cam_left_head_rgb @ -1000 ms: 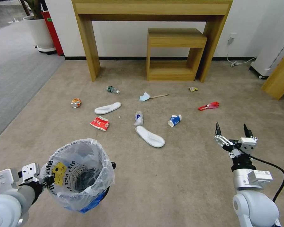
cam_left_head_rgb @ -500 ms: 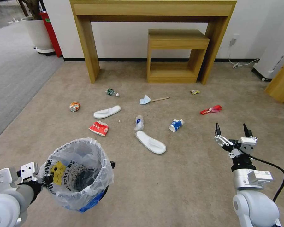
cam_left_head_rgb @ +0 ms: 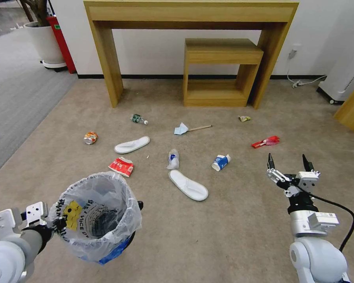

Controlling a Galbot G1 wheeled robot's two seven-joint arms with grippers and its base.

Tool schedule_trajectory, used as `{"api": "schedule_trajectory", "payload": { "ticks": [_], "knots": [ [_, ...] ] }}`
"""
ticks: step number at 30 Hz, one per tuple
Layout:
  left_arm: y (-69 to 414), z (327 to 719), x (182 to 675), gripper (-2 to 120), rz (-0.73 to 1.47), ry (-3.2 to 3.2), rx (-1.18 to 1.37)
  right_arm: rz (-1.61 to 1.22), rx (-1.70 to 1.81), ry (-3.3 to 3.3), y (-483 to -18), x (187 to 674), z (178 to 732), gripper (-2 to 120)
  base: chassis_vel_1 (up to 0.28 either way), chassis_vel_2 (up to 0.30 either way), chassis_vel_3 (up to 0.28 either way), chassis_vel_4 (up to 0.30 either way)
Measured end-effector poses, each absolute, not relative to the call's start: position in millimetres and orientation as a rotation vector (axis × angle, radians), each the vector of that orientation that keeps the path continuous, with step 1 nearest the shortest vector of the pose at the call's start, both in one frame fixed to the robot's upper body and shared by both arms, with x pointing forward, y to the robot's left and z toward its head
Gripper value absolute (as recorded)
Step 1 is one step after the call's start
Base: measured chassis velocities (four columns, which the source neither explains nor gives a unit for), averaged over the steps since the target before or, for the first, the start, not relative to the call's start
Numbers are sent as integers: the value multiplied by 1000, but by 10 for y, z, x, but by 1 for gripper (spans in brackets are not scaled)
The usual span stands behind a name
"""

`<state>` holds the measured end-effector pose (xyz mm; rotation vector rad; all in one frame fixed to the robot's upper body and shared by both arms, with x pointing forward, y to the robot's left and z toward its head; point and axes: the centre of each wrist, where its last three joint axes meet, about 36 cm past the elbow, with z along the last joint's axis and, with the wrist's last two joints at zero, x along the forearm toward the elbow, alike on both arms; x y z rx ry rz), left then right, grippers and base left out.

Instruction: Pick up the trash bin and place the garbage on the floor into it.

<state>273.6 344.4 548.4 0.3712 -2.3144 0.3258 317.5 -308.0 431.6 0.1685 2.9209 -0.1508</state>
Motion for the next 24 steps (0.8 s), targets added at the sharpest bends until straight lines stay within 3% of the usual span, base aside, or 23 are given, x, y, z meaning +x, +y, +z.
{"api": "schedule_trajectory", "payload": {
  "ticks": [24],
  "knots": [
    [3448, 5484, 2733, 0, 331, -2316, 375, -154, 164, 2925, -3091, 3187, 4289, 100, -78, 76, 81, -77]
  ]
}}
